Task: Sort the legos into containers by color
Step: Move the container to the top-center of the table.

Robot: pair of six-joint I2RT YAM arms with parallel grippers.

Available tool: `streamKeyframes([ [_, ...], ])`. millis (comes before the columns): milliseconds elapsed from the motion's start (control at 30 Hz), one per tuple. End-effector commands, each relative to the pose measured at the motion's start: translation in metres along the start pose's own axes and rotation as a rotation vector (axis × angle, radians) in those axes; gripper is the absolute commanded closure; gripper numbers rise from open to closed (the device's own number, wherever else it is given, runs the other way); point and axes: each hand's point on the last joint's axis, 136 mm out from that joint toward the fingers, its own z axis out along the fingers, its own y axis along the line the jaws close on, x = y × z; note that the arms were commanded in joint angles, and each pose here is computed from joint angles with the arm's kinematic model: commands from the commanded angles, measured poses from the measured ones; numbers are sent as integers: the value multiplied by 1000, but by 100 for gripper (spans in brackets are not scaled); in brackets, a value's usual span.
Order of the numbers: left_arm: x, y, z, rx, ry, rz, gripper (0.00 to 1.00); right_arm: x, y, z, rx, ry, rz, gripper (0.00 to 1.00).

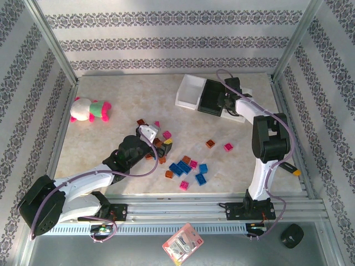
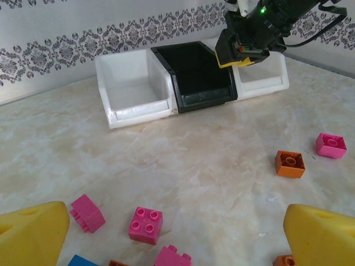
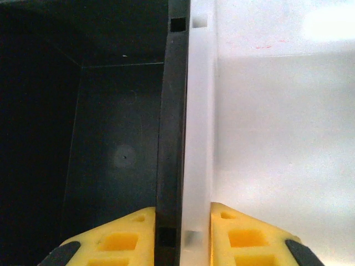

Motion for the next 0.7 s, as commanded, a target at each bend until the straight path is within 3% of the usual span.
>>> streamKeyframes([
  [0,1,-2,-5,-5,-10,-12,1,12,37,-15,-123,58,-68,82],
  [500,1,2,-12,-25,-7,-38,1,59,132,-4,-217,107,-156,82],
  [667,3,7,-15,-52,10,-73,1,51,150,-13,-255,84,-181,68],
])
